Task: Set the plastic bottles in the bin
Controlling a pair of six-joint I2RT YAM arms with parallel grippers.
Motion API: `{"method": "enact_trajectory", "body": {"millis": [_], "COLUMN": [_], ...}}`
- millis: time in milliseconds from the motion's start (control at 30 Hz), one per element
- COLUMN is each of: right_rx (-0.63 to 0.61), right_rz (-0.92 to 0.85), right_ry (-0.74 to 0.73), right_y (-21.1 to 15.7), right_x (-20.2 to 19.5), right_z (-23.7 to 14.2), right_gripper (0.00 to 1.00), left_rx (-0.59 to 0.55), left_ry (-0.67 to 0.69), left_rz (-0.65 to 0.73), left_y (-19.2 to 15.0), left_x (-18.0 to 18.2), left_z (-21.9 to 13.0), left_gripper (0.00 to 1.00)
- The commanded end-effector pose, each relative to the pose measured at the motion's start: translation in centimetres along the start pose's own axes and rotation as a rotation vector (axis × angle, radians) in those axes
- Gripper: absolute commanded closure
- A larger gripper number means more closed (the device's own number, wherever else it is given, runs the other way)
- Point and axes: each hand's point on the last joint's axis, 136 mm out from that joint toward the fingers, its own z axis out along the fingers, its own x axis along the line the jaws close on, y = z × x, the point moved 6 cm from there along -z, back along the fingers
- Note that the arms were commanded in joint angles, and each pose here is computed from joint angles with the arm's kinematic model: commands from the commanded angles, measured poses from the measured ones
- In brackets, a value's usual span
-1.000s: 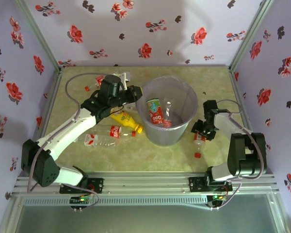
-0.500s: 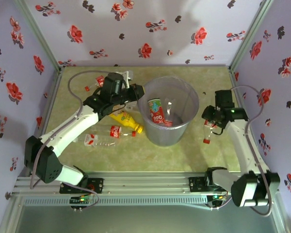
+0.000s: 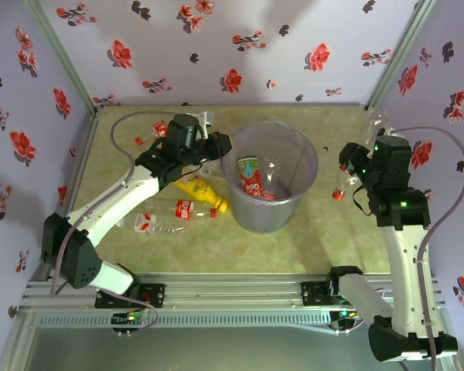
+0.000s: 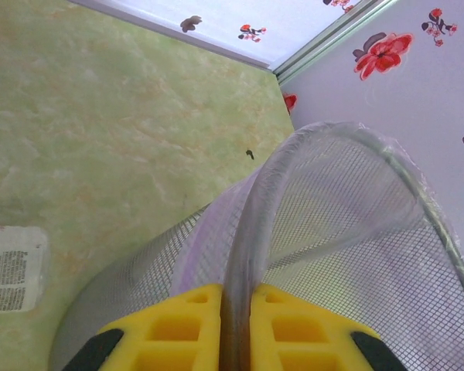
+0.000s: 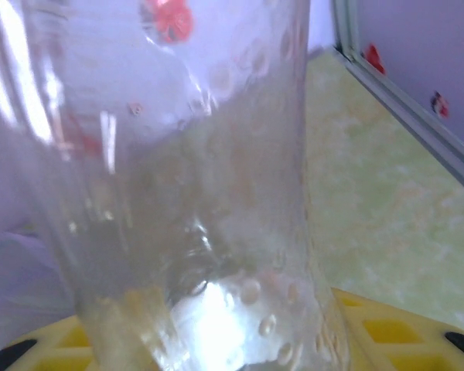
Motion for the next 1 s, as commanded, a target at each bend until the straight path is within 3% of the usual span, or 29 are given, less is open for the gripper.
{"method": "enact_trajectory", "body": {"millis": [0, 133, 267, 500, 700, 967], "right_rx": [-0.134, -0.174, -0.134, 0.013, 0.235, 0.466], "right_rz": [0.032, 0.053, 0.023, -0.086, -0.247, -0.397], "right_ry": [0.163, 0.323, 0.499, 0.664, 0.548, 0.373], "right_y": [3.7, 5.6, 6.1, 3.3, -3.2, -10.5], "right_x": [3.0, 6.1, 10.4, 16.6, 17.7, 14.7], "right_z": [-1.5, -1.8, -1.5, -0.2, 3.7, 7.1], "right_gripper": [0.65, 0.65, 0.65, 0.65, 0.65, 0.64], "left_rx": [0.011, 0.014, 0.019, 0.014, 0.01, 0.005], "left_ry": [0.032, 0.035, 0.038, 0.035, 0.04, 0.045], "left_rz": [0.01, 0.004, -0.001, -0.01, -0.015, -0.015], "left_y": [-0.3, -0.3, -0.4, -0.4, -0.4, -0.3], "left_x": [0.7, 0.8, 0.9, 0.9, 1.0, 1.1], "left_z": [1.2, 1.4, 1.6, 1.7, 1.8, 1.8], "left_gripper": [0.98, 0.98, 0.98, 0.98, 0.98, 0.99]}}
